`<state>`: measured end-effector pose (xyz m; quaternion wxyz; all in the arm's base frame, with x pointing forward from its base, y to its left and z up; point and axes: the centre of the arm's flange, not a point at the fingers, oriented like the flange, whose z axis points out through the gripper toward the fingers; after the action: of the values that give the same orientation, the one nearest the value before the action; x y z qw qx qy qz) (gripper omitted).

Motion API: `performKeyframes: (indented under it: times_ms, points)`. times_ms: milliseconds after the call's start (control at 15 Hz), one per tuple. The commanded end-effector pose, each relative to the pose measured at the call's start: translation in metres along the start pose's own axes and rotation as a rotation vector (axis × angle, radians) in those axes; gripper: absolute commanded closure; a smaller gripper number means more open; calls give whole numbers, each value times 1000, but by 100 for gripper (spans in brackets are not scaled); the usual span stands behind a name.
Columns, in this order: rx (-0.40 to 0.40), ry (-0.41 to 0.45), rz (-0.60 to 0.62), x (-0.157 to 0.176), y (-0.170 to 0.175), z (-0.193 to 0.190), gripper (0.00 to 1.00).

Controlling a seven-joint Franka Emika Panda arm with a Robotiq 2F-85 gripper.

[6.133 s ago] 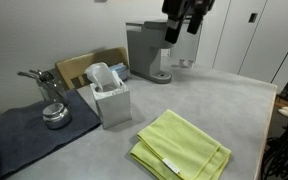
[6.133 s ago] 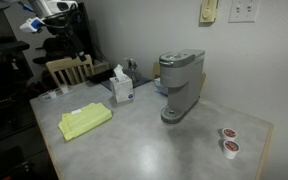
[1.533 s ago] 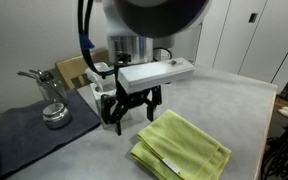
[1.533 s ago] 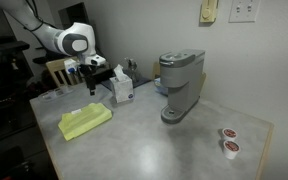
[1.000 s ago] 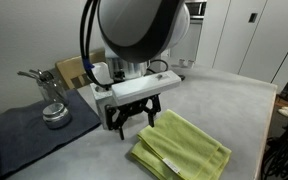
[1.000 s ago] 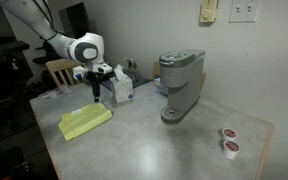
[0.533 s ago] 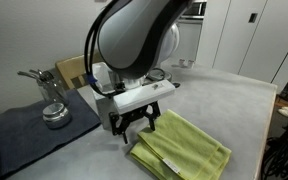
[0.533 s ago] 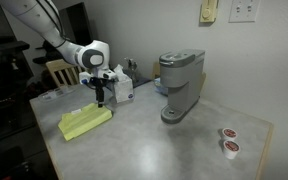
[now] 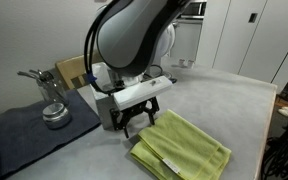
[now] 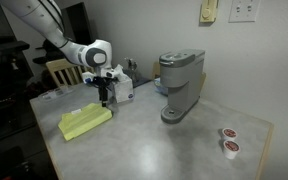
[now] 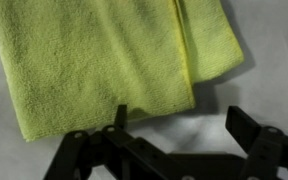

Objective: Unfold the towel once

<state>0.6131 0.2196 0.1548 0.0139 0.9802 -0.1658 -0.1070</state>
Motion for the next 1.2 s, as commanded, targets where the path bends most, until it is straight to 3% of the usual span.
performKeyframes:
  times_ms: [0, 533, 1133]
  points:
    - [-32, -15, -1, -1, -5, -10, 0]
    - [-72, -53, 33, -16, -7, -13, 0]
    - [-93, -54, 66, -11, 1, -6, 0]
